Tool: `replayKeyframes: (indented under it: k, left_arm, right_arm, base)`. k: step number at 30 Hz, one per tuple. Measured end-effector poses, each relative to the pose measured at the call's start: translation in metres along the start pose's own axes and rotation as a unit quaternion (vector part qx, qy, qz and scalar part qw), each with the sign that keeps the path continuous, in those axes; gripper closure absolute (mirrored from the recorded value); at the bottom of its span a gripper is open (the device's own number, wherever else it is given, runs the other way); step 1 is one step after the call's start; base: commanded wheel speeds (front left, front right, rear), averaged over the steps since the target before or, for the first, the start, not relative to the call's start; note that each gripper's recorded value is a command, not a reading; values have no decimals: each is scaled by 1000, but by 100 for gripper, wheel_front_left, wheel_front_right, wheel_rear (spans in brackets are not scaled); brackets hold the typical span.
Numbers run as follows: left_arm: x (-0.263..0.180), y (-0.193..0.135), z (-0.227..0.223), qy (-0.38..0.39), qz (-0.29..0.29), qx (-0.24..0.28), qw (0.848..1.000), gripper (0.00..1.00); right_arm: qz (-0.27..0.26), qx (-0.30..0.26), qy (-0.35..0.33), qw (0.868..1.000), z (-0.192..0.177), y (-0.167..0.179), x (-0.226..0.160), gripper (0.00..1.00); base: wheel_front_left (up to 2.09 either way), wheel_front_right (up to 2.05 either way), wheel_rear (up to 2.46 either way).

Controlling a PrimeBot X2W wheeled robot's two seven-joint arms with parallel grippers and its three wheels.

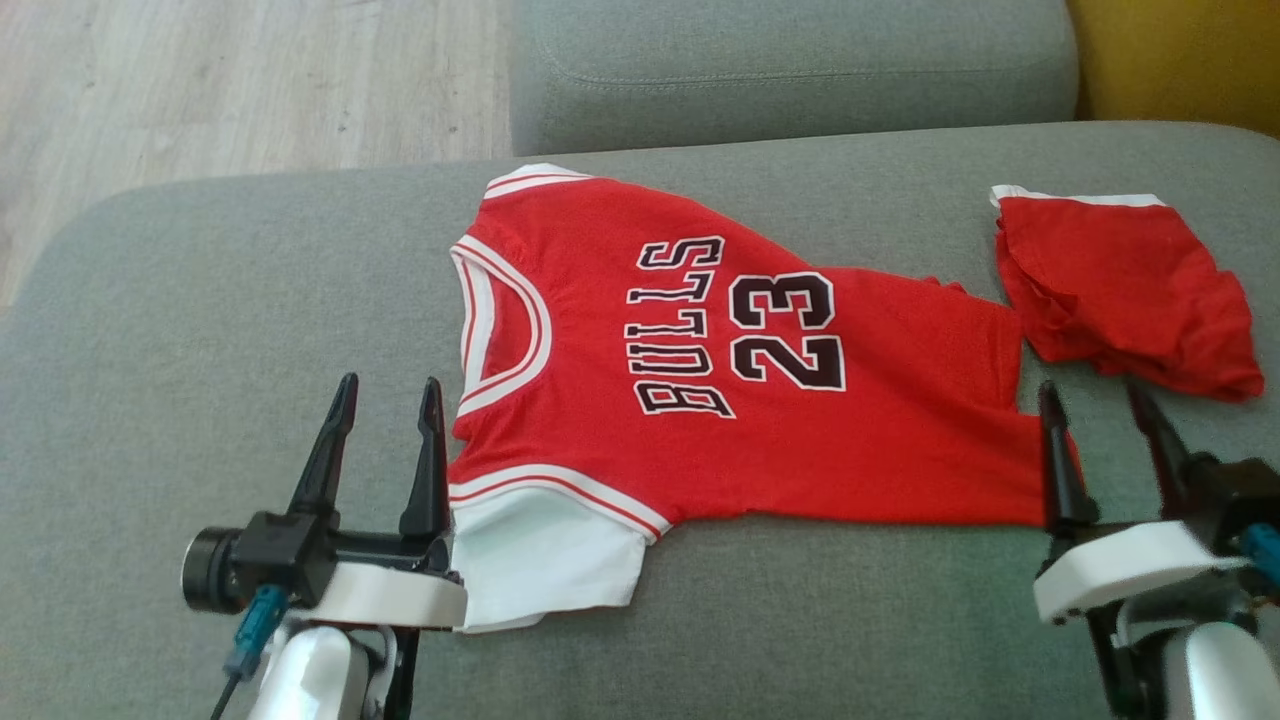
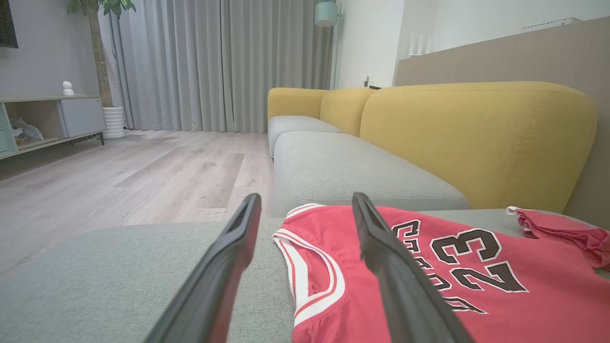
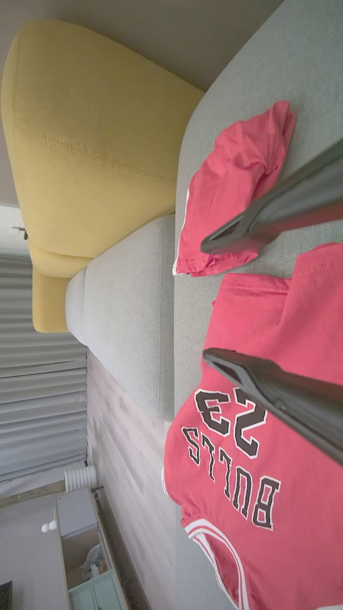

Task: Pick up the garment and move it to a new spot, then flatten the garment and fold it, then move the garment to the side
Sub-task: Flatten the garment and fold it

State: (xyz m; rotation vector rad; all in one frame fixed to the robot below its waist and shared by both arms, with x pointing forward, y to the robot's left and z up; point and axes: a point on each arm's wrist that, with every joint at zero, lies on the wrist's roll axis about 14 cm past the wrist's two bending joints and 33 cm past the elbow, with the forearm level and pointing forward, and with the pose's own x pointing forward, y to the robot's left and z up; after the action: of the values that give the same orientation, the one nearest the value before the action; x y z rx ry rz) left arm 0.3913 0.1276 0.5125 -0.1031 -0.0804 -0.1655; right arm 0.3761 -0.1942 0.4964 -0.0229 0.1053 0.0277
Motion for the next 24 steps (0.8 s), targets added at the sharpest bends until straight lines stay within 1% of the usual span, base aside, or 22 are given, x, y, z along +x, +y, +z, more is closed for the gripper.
replayKeyframes:
  k: [6,9,10,12,19,24]
  left_arm:
    - [3,-4,-12,18,-9,2,1000,0]
    - [5,-5,-37,63,-20,2,998,0]
    - [7,-7,-60,113,-34,11,993,0]
    - [10,-5,-75,150,-42,21,988,0]
    - [29,-1,-108,234,-64,48,969,0]
    - [32,-5,-135,299,-81,56,949,0]
  right_arm:
    - [12,16,-16,1000,-5,9,-1,0]
    - [10,17,-18,1000,-6,8,2,0]
    - [8,18,-18,1000,-7,6,4,0]
    - [6,18,-16,1000,-9,5,5,0]
    - [-5,23,-1,1000,-20,-2,2,0]
    - [-16,27,2,999,-24,-9,4,0]
  base:
    - [0,0,0]
    - [0,0,0]
    - [0,0,0]
    - [0,0,0]
    - [0,0,0]
    - [0,0,0]
